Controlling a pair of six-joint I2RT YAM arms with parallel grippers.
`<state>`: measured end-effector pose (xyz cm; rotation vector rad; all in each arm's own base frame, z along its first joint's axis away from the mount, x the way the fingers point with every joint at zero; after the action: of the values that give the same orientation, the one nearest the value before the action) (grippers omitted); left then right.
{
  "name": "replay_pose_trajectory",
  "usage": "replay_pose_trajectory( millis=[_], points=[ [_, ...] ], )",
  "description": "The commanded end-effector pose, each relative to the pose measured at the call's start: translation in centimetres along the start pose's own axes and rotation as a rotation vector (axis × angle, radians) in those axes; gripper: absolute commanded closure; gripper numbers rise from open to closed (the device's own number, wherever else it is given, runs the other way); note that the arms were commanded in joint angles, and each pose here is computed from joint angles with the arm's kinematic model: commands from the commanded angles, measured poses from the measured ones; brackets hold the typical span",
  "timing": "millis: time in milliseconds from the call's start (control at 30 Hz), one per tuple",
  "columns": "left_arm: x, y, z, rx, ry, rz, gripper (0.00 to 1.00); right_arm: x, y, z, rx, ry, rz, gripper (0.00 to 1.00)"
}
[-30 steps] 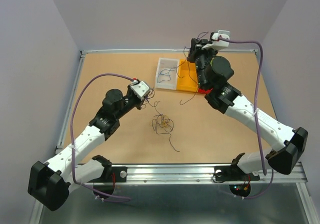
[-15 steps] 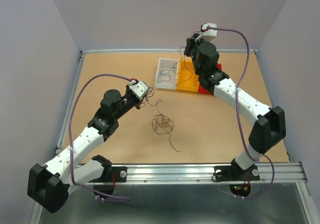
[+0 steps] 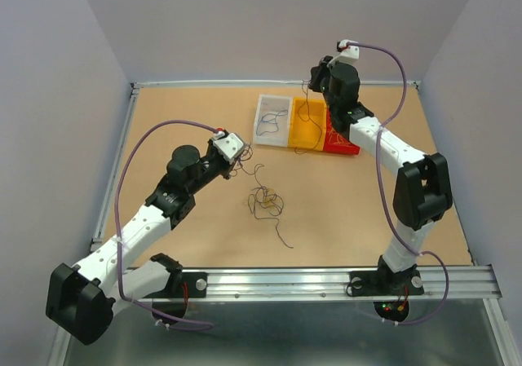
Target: Untangle the cables
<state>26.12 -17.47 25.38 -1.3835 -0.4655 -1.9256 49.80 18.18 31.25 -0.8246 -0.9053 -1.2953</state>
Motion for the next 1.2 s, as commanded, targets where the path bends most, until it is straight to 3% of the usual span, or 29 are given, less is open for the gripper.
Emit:
replay_pose_trajectory(
  millis=[0,667,900,1167],
  points=[
    [1.5,0.2,0.5,0.006,0.02,-0.055,0.78,0.6,0.8,0.1,0.067,0.055,-0.05,1.0],
    [1.2,0.6,0.2,-0.025,0.014,-0.041,0.78,6.6,5.2,1.5,0.092,0.025,-0.118,0.99],
    [1.2,0.6,0.2,-0.024,0.015,-0.039,0.78,3.9,5.4,0.3,0.104,0.018,-0.089,0.99],
    [1.2,0.7,0.1,-0.035,0.016,-0.04,0.78,-1.5,1.3,-2.6,0.134,0.024,-0.059,0.99]
  ],
)
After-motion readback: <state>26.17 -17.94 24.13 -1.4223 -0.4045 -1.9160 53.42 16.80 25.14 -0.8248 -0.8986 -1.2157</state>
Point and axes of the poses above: each gripper's point midway between its finger pads, its own y axis out along the fingers, its own z axis along the line the jaws close on, x = y × z, the point moved 5 cm from there along -y, back along the fingers, and after that the axes turned 6 degrees about y, right-handed, at the moved point
